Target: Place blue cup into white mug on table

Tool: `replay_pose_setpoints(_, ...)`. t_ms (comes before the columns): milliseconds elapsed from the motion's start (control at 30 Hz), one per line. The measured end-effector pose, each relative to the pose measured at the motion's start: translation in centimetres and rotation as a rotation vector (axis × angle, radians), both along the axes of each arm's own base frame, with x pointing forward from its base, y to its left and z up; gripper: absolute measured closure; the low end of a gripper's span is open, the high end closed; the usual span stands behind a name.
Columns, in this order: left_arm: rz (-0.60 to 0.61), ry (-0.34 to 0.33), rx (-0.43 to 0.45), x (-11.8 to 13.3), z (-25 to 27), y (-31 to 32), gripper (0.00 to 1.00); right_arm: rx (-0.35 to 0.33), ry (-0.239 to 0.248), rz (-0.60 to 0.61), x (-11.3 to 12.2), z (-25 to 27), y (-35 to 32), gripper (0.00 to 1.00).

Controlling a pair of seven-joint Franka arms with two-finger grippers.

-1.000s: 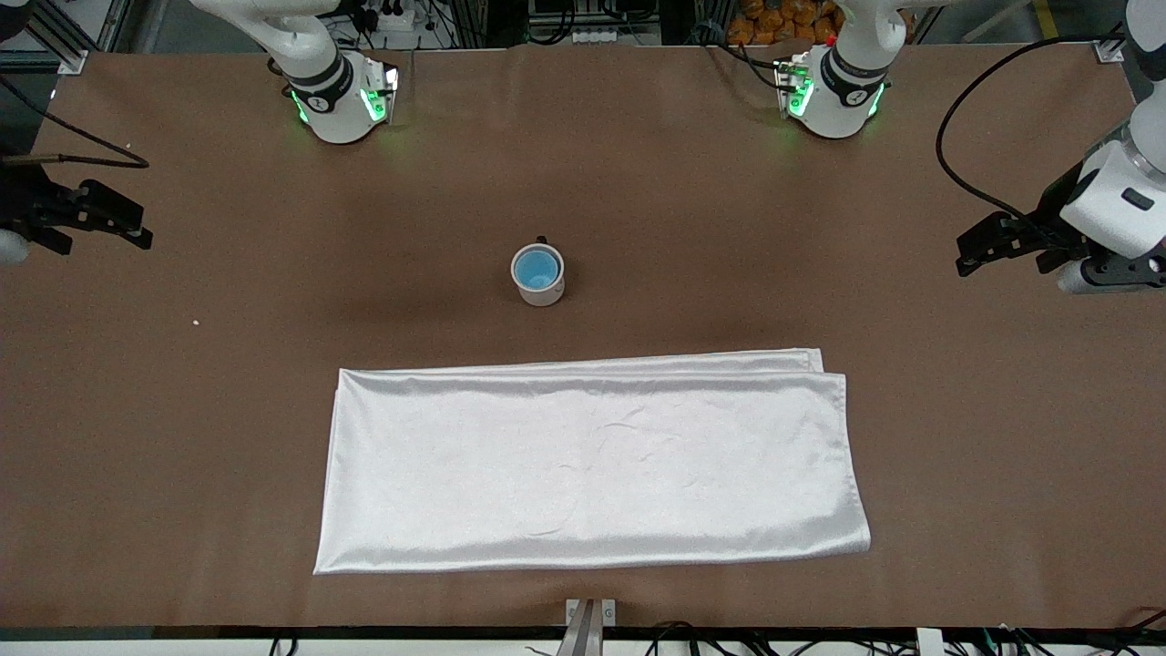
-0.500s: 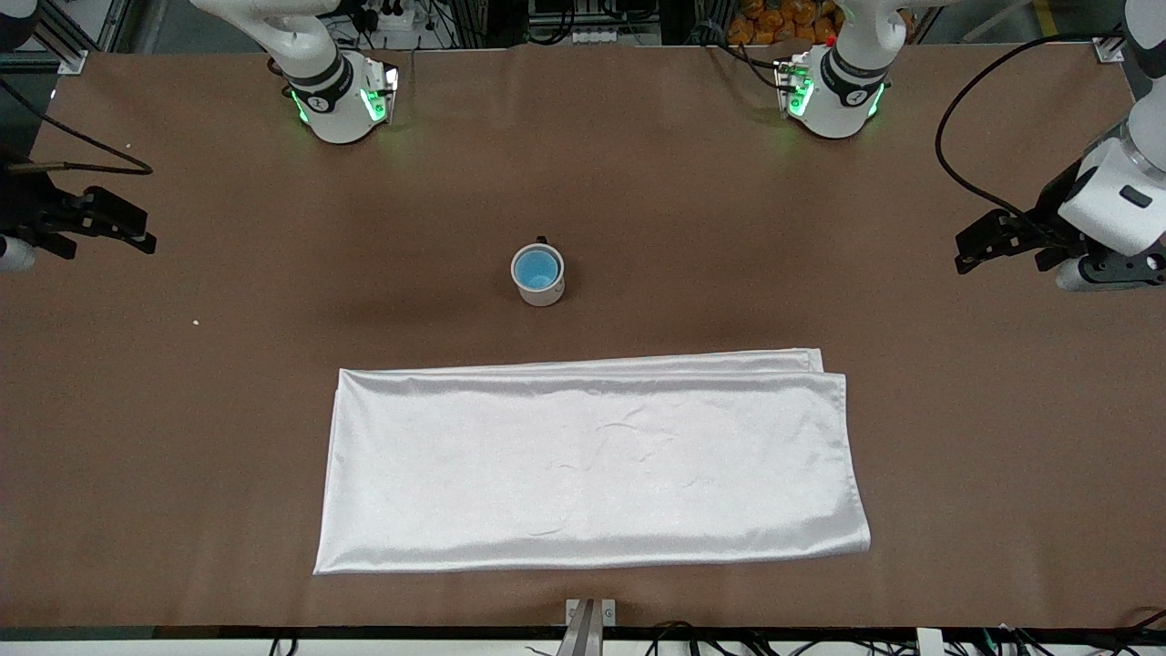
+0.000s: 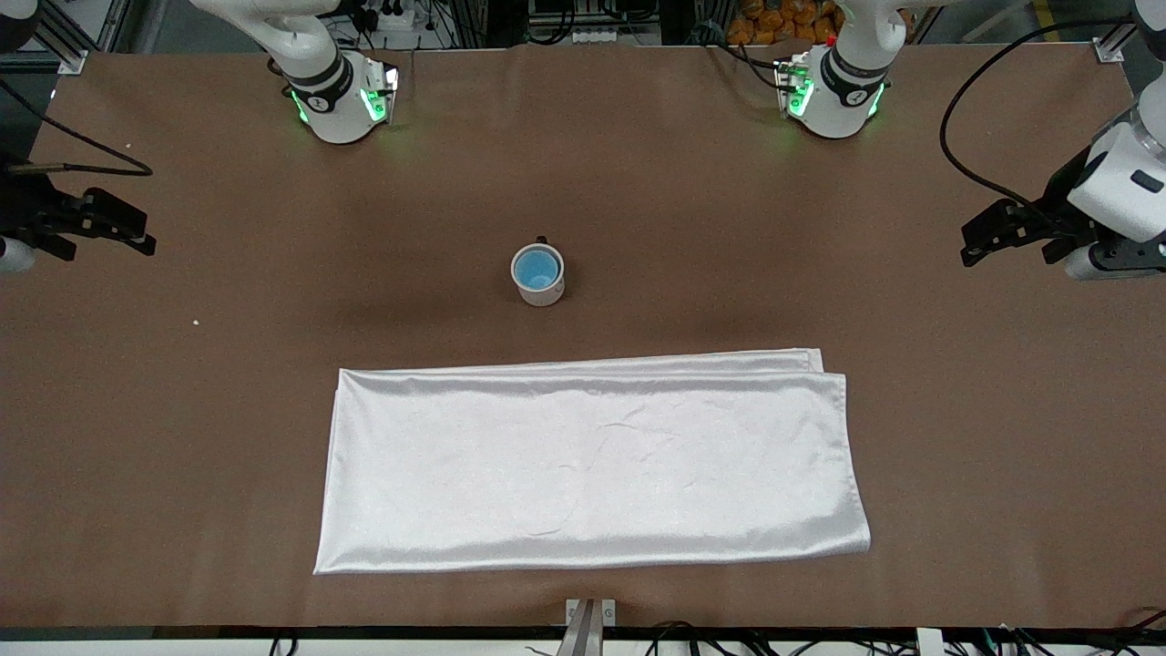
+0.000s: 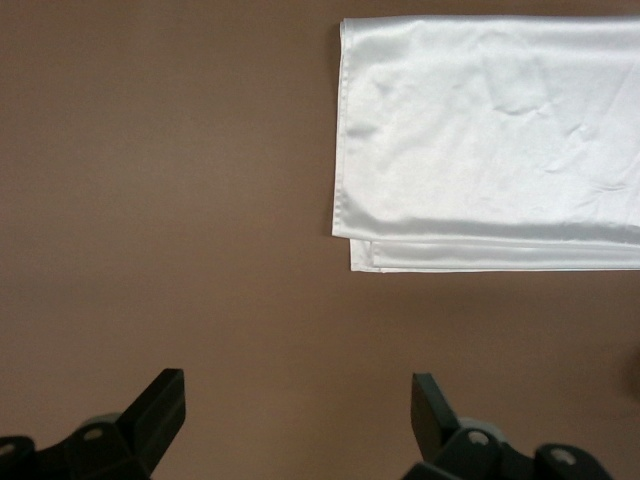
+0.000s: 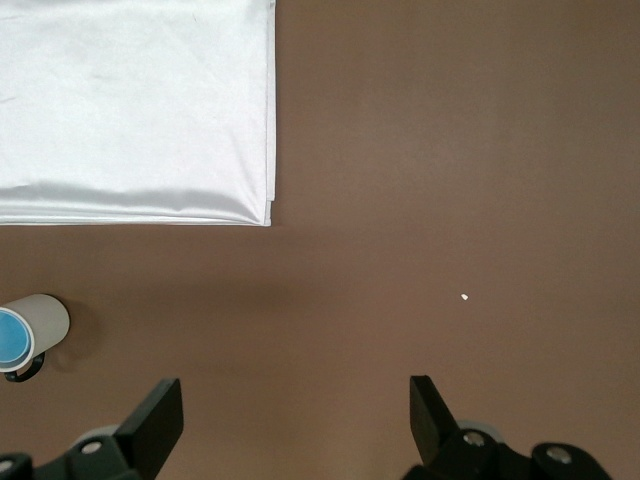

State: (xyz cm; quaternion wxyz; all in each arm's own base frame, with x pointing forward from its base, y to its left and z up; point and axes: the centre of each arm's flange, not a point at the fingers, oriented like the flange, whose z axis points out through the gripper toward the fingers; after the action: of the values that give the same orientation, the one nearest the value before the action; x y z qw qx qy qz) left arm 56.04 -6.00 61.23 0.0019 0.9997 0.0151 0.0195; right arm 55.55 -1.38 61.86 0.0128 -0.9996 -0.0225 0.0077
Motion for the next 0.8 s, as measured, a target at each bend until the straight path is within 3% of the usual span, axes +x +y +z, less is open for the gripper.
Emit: replay_pose_setpoints(800,0.001,-0.007,0.0,-0.04,0.34,0.07,0.0,0.0,-0.007,0.0,0.11,0.02,0.0,0.0)
